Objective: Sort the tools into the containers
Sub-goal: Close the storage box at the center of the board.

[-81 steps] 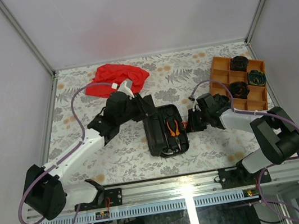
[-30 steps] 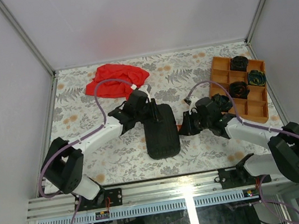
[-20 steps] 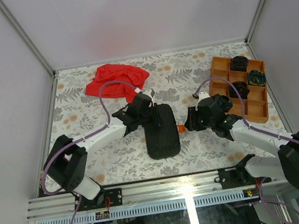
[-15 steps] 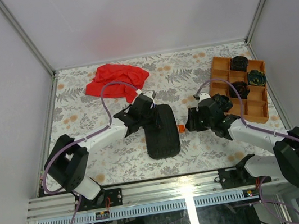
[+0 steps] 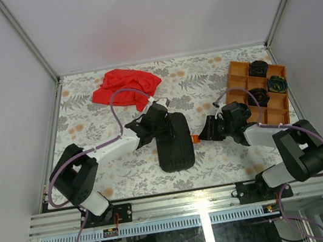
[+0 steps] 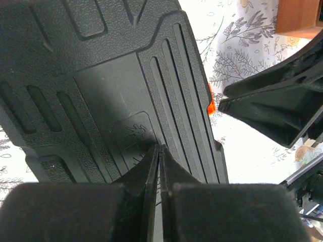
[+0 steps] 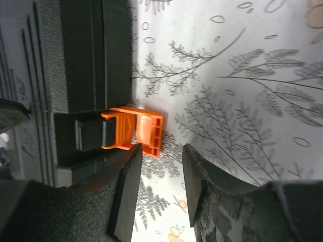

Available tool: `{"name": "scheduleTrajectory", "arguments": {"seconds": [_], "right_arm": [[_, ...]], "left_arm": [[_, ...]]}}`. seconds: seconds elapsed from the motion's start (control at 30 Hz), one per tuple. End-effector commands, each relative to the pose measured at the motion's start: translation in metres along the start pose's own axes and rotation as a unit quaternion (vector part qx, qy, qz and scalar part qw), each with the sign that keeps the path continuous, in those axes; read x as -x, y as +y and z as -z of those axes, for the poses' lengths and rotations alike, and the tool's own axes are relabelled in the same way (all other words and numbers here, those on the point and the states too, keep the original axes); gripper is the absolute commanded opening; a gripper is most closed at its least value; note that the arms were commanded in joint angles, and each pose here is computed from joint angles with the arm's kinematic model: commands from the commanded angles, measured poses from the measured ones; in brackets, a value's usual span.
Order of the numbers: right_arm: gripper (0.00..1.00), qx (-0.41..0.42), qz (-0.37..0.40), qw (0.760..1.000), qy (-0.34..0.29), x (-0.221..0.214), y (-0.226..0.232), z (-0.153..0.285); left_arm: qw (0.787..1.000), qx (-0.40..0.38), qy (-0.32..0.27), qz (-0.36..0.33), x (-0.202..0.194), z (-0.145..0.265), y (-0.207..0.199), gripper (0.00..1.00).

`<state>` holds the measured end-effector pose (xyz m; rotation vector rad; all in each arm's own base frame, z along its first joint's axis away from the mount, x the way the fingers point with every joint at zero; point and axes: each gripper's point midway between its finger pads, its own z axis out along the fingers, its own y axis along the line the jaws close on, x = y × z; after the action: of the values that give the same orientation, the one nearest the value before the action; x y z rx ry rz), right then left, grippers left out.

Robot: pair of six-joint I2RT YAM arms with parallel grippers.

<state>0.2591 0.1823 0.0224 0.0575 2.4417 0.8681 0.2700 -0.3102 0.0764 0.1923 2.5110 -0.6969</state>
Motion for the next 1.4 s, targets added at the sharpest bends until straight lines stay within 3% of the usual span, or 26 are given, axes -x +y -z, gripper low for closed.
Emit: {"name": "scheduleTrajectory", "arguments": {"seconds": [0.0,0.33,0.67,0.9,1.37], "right_arm": [[0.44,0.064,-0.009,0.998,0.010,0.008,0.021,-0.007],[0.35,0.075,-0.037,0.995,0.053,-0.007,0.019,-0.017],[0.28,0.164,-0.028,0.986,-0.018,0.023,0.059,0.003],[0.27,0.207,-0.028,0.978,-0.029,0.030,0.078,0.012],[0.29,0.165,-0.040,0.986,0.001,0.014,0.056,-0.001]], "left_arm": [[0.996,0.062,0.061,0.001,-0.043,-0.012,0.033,0.00],[0.996,0.060,0.065,-0.003,-0.047,-0.013,0.032,0.00],[0.997,0.046,0.067,-0.007,-0.046,-0.015,0.024,0.00],[0.996,0.047,0.070,-0.004,-0.048,-0.017,0.024,0.00],[0.996,0.045,0.074,-0.006,-0.049,-0.019,0.022,0.00]]}}
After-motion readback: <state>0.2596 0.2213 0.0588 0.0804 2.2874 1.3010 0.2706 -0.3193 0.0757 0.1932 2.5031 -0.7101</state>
